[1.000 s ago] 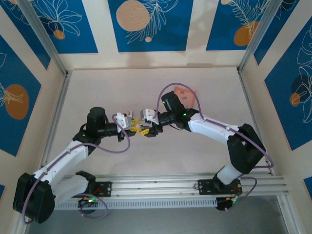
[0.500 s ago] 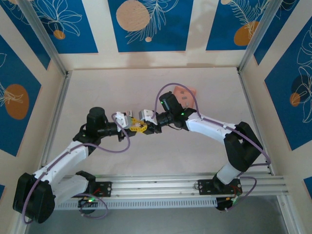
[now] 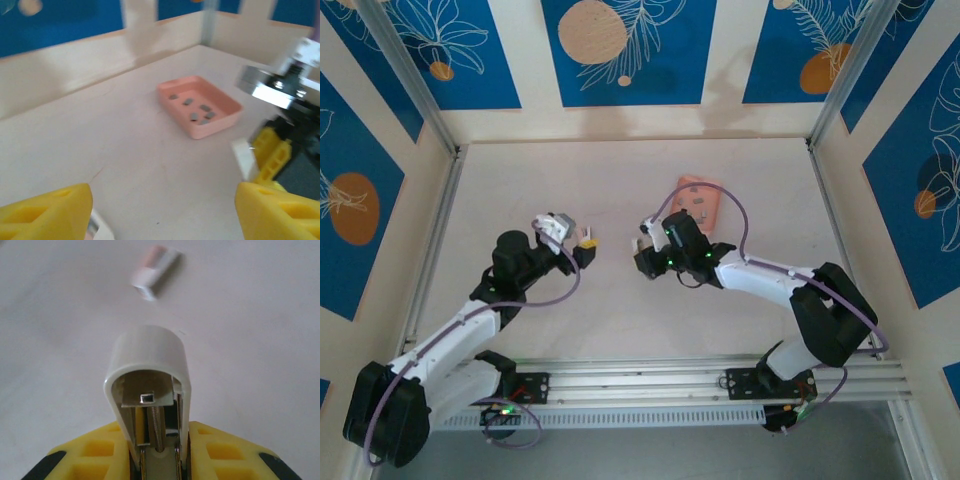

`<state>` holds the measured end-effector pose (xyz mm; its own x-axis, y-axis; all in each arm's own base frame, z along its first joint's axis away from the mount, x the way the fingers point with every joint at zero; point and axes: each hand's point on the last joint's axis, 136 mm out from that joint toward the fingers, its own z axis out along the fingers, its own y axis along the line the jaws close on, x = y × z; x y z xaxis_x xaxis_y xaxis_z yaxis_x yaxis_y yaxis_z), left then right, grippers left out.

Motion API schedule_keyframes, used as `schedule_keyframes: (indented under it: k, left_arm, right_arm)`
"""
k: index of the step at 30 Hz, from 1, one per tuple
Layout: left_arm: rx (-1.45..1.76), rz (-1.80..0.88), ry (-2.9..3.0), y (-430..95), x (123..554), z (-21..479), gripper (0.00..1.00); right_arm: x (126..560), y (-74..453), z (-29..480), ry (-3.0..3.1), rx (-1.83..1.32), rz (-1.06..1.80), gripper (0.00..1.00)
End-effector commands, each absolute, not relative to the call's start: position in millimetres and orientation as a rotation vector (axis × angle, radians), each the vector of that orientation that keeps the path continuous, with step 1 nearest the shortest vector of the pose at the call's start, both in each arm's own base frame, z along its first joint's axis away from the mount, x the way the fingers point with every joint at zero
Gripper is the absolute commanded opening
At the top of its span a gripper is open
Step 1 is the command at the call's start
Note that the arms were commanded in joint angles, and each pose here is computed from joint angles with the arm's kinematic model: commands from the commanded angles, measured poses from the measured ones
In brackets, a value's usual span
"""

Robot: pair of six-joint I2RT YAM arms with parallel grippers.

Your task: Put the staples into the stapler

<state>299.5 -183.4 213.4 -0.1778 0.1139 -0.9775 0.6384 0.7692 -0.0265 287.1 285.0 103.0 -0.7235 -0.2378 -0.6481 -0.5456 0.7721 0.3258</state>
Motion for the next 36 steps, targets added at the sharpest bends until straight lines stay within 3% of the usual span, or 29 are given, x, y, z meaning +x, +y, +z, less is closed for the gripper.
schedule_keyframes:
  k: [1, 7, 21, 28, 36]
  left_arm:
    - [0.283, -0.435, 1.867, -151.7, 320.2, 196.4, 0.73]
    - [0.188, -0.404, 1.984, -143.3, 325.7, 171.4, 0.71]
    - [0.123, -0.339, 2.124, -137.4, 334.7, 143.8, 0.71]
    - [0.114, -0.313, 2.201, -137.5, 338.0, 130.5, 0.72]
    - [0.031, -0.257, 2.371, -132.1, 344.6, 116.8, 0.75]
  right_arm:
    - [300.3, 240.7, 80.7, 2.564, -0.04, 0.424, 0.19]
    - [307.5, 226.0, 59.5, 2.617, 0.091, 0.194, 0.19]
    - [319.0, 240.8, 36.1, 2.618, 0.153, 0.158, 0.23]
    - [315.1, 240.7, 40.7, 2.632, 0.128, 0.12, 0.5]
    - [304.6, 238.0, 89.6, 2.557, 0.009, 0.185, 0.6]
